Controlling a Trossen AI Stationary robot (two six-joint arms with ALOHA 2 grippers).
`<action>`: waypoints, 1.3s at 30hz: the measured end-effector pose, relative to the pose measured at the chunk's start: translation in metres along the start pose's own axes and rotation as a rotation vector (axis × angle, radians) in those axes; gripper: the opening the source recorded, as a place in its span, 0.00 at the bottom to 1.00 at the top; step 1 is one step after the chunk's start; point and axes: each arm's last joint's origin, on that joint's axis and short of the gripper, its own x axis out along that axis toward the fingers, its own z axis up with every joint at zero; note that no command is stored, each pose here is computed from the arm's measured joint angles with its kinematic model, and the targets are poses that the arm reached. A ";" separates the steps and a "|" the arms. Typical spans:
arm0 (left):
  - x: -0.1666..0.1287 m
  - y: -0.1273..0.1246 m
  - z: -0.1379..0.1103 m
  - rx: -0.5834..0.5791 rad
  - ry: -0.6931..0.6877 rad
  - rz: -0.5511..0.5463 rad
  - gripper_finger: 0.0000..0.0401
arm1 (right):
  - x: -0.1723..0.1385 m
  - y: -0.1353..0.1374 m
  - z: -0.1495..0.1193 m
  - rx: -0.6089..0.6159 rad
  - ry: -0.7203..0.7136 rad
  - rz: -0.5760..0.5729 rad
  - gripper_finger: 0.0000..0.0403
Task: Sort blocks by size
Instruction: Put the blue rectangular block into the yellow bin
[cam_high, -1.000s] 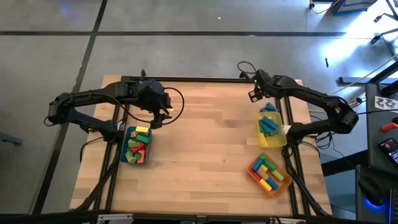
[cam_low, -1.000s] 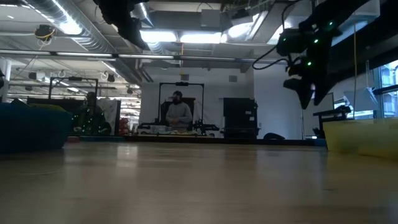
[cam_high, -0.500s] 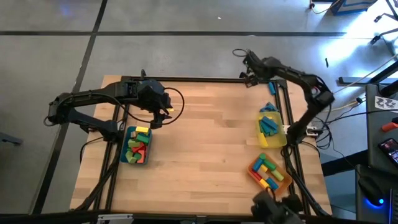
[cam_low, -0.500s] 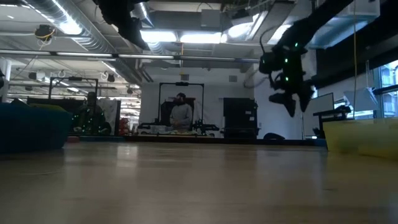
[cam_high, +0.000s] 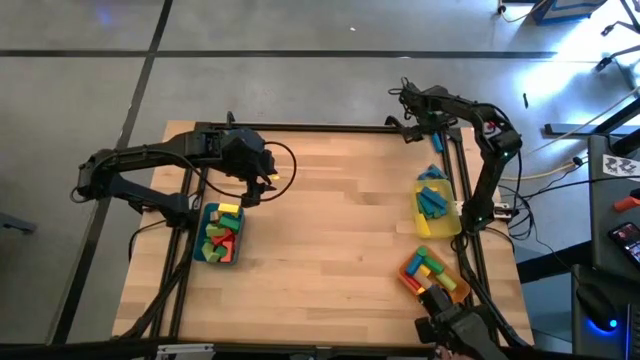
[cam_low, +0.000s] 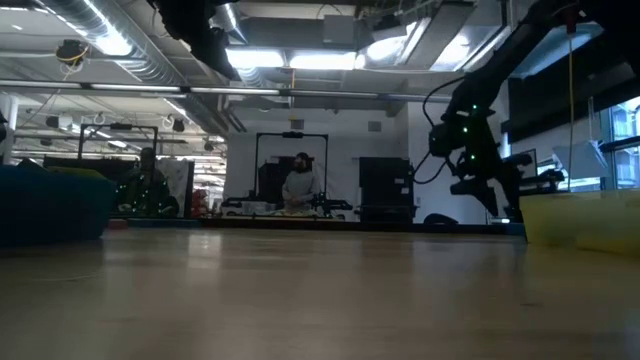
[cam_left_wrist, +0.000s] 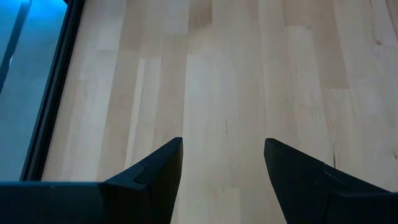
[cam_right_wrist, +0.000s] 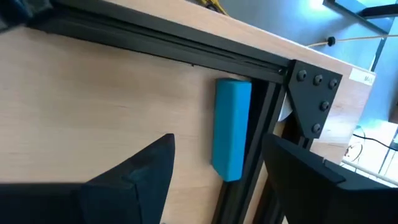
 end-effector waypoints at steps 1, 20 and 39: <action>0.000 0.000 0.000 0.000 0.000 0.000 0.53 | 0.000 0.000 0.001 0.004 -0.005 0.003 0.60; 0.000 0.000 0.000 0.000 0.000 0.000 0.53 | 0.026 0.010 0.005 0.027 0.050 -0.061 0.60; 0.000 0.000 0.000 -0.001 0.000 0.000 0.53 | 0.044 0.011 0.012 -0.013 0.117 -0.041 0.60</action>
